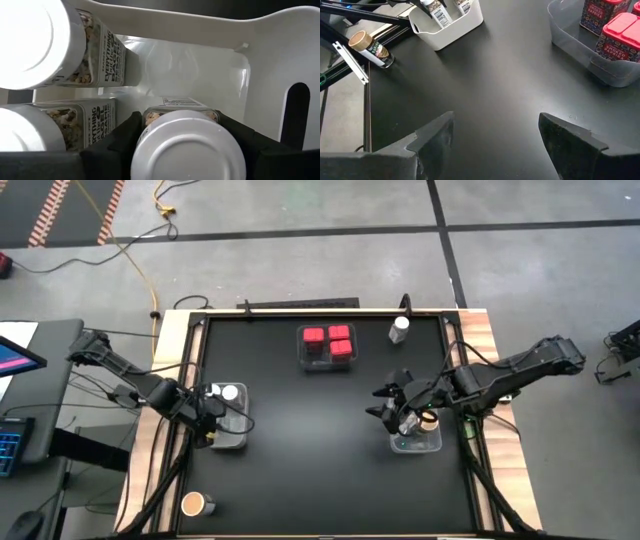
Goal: Sort spices by type
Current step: Put the bottom white seasoning bottle into the white bin
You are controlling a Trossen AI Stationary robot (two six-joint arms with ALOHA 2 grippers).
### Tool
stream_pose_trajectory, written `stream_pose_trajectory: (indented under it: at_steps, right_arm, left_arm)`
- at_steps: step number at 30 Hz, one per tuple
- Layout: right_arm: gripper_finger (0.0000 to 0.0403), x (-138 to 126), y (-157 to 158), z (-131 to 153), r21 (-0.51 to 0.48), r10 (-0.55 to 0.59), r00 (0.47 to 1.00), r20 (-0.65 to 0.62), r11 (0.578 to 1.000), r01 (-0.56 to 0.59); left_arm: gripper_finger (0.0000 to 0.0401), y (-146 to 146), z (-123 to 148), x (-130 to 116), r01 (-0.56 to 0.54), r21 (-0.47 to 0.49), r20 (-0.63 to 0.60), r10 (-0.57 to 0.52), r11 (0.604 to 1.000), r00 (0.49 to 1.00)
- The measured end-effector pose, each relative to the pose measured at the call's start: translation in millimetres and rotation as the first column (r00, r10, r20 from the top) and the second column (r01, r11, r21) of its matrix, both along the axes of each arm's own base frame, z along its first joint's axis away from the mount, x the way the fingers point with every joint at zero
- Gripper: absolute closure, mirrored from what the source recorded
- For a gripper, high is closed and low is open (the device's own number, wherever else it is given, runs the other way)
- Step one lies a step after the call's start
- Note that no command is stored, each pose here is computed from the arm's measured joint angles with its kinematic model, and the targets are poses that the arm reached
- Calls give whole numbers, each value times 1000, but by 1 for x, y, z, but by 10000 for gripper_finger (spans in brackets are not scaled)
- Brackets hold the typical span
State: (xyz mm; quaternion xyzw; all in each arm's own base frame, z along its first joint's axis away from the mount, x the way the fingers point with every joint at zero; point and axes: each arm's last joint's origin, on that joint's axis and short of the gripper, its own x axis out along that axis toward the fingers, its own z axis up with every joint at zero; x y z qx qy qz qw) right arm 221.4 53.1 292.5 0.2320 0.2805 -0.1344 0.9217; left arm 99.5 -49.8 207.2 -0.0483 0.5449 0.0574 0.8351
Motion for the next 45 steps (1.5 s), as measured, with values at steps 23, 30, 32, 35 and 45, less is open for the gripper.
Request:
stream_pose_trajectory:
  at_steps: [23,30,32,35,45]
  right_arm:
    - [88,0,0,0,-2,1,1000,0,1000,-1]
    - [88,0,0,0,-2,1,1000,0,1000,-1]
    - [88,0,0,0,-2,1,1000,0,1000,-1]
    - [88,0,0,0,-2,1,1000,0,1000,-1]
    - [88,0,0,0,-2,1,1000,-1,1000,-1]
  left_arm:
    - [175,0,-1,1,-27,-17,6,27,999,1000]
    - [173,-1,-1,1,-26,-20,4,26,999,1000]
    - [173,-1,-1,1,-26,-20,4,26,999,1000]
    - [173,-1,-1,1,-25,-22,4,25,999,1000]
    - [173,-1,-1,0,-10,-34,-6,9,999,1000]
